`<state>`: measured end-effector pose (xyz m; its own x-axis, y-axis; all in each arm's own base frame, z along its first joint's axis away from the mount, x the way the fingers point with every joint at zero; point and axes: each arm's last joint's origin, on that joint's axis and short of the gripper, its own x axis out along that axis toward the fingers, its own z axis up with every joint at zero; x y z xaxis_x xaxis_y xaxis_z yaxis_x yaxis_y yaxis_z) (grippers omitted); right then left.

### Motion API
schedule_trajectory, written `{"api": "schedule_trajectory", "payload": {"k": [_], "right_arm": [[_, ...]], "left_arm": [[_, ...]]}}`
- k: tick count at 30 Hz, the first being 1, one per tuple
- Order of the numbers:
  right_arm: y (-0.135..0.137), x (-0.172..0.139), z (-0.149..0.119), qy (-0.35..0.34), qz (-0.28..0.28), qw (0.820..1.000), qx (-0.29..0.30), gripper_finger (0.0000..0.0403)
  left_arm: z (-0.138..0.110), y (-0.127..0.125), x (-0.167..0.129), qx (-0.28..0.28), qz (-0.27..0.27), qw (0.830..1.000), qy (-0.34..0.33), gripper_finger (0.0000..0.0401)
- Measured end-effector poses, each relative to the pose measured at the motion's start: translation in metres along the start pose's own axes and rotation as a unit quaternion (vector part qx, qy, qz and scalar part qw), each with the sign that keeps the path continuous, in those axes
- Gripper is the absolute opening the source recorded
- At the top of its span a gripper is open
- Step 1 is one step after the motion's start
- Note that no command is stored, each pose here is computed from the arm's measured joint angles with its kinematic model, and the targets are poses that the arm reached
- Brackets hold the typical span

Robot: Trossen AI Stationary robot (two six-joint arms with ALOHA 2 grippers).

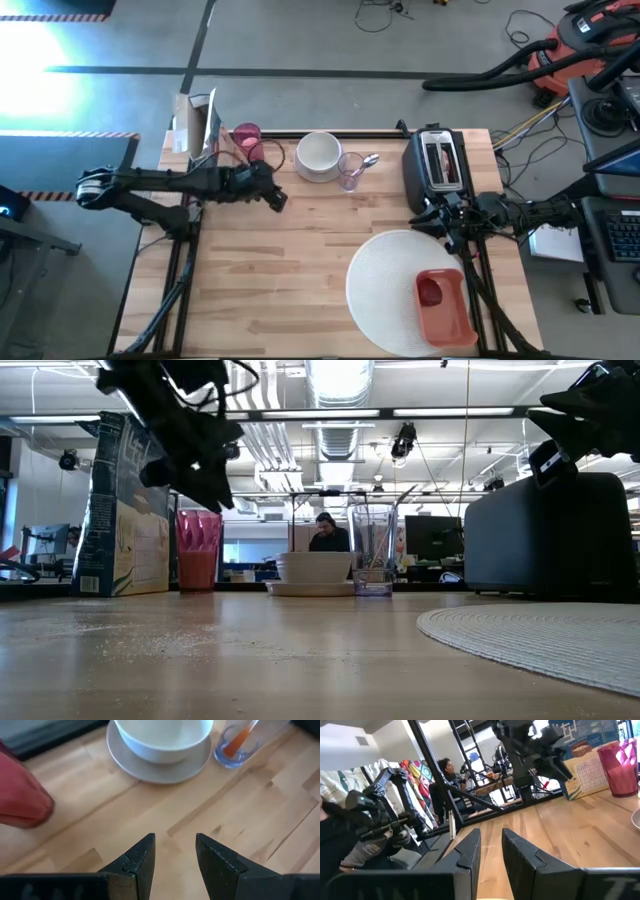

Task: Arrange a breakfast setting
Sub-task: Move the white bowl to the center of the table

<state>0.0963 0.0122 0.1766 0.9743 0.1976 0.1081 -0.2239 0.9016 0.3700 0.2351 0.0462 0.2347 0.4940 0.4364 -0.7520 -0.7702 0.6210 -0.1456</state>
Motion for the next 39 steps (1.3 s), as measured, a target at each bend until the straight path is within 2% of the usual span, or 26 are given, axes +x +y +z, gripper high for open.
{"api": "schedule_trajectory", "payload": {"k": [3,12,16,25,39], "right_arm": [[0.0,0.0,0.0,0.0,0.0,1.0,0.0,0.0068],[0.0,0.0,0.0,0.0,0.0,1.0,0.0,0.0068],[0.0,0.0,0.0,0.0,0.0,1.0,0.0,0.0068],[0.0,0.0,0.0,0.0,0.0,1.0,0.0,0.0068],[0.0,0.0,0.0,0.0,0.0,1.0,0.0,0.0068]], "left_arm": [[0.01,-0.001,0.008,-0.002,0.001,0.999,0.037,0.0125],[0.045,-0.02,0.023,0.014,0.054,0.992,0.114,0.0125],[0.053,-0.027,0.034,0.018,0.042,0.988,0.145,0.0125],[0.051,-0.036,0.057,0.015,0.018,0.98,0.2,0.0125],[0.048,-0.037,0.059,0.013,-0.003,0.975,0.222,0.0125]]}}
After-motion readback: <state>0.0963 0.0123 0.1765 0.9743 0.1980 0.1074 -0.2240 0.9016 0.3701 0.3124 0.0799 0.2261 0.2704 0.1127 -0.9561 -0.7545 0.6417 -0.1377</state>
